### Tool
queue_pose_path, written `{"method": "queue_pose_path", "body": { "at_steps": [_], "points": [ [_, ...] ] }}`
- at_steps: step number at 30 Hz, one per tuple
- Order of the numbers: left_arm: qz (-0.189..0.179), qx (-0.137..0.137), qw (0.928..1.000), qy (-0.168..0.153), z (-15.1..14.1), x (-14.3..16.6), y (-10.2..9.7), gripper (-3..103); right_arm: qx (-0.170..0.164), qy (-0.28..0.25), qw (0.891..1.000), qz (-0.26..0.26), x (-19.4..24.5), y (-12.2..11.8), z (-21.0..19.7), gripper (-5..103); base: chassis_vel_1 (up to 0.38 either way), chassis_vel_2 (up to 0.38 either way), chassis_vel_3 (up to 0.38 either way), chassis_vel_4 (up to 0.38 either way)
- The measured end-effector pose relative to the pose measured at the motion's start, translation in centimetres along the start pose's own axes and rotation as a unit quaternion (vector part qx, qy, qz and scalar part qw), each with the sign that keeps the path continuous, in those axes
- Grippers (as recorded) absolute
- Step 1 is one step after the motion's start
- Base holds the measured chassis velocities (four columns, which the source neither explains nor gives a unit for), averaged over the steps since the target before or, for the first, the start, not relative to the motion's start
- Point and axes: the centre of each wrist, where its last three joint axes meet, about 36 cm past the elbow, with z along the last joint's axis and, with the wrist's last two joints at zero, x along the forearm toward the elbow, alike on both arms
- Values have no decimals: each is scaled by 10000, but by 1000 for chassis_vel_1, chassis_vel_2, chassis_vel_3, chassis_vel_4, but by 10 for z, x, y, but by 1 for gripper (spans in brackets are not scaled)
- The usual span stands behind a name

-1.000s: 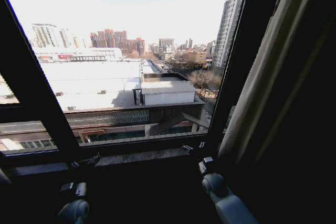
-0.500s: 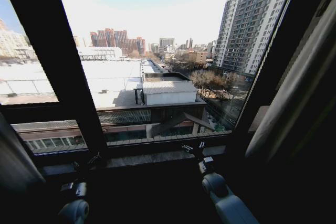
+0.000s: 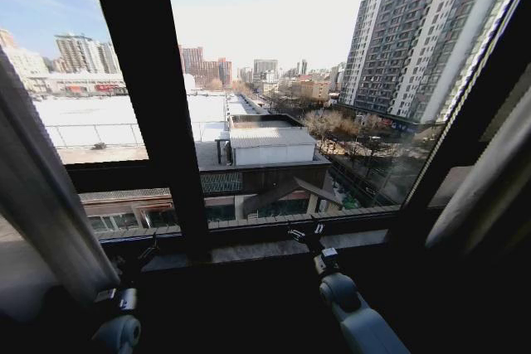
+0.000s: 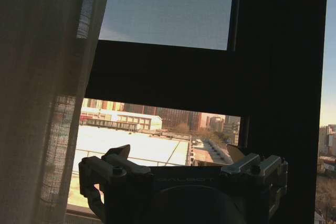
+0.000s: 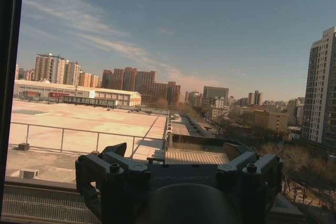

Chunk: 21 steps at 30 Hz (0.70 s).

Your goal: Open the curtains by pulling them apart, changing their state from closed to fully open.

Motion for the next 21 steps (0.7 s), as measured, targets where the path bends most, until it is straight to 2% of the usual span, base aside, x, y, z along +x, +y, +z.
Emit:
{"method": "queue_pose_path", "body": {
  "at_steps": [5,9,21],
  "points": [
    [-1,0,10000,0,0,0,0,100,0,0,10000,0,0,0,0,100,299,297,-307,-310],
    [-4,-2,10000,-1,0,0,0,100,-1,0,10000,-2,0,0,0,100,149,153,-132,-194],
    [3,2,10000,1,0,0,0,100,3,1,10000,4,0,0,0,100,-10,-21,7,13]
  ]
}}
